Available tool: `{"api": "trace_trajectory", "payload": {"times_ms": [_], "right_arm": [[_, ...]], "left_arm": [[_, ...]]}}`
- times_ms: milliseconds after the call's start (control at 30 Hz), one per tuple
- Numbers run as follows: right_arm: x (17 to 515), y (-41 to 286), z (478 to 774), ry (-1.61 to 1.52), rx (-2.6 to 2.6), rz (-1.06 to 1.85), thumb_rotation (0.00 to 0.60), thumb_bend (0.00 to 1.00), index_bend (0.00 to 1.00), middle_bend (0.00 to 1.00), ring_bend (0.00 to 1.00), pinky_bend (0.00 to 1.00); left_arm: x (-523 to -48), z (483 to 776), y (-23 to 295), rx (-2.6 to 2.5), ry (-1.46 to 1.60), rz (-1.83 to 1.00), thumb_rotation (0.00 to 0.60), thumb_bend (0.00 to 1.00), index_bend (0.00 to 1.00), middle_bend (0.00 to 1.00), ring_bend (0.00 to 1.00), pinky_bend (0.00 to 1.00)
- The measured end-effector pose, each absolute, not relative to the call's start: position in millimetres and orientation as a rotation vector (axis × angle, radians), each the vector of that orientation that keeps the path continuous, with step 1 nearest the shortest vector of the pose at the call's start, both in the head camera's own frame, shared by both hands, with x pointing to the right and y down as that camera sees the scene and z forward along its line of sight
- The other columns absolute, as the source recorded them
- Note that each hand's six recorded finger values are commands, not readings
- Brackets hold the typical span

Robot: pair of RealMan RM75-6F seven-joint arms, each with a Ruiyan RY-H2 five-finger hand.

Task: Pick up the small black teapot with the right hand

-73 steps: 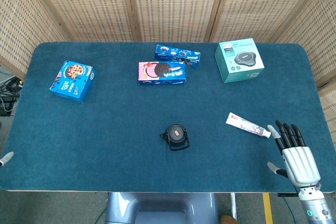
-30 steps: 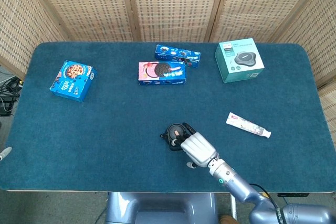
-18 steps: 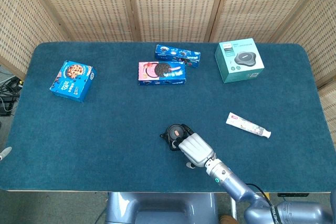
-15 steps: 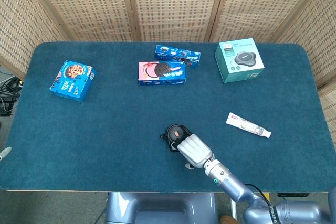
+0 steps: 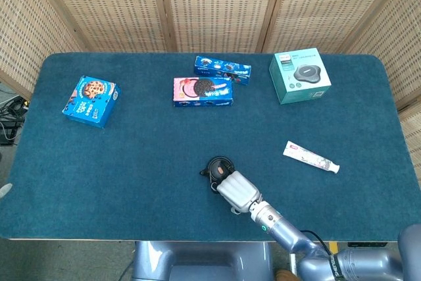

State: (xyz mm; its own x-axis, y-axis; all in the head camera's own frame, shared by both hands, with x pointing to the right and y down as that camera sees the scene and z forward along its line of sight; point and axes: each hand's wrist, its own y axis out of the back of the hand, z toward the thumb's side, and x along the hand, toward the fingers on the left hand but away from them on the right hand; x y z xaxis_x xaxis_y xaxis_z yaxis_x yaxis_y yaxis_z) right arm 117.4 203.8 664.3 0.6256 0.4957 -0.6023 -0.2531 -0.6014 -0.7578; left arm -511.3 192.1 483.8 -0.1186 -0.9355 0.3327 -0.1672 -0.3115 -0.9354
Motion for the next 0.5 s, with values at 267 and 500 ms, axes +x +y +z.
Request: {"api": "trace_trajectory", "payload": {"times_ms": [267,500], "right_arm": [[107.0,198.3,674.8,-0.169,-1.920,1.088,0.600,0.00,0.46,0.51,0.49,0.00],[99.9,192.1,681.4,-0.170,-1.898,1.117,0.600,0.00,0.58,0.62,0.56,0.00]], "left_arm": [[-516.0,480.6,191.5,-1.498,1.282,-1.483,0.600,0.00,0.00,0.00,0.00,0.00],[-519.8,478.6,191.0,-1.502,1.300,-1.478,0.600,0.00,0.00,0.00,0.00,0.00]]}}
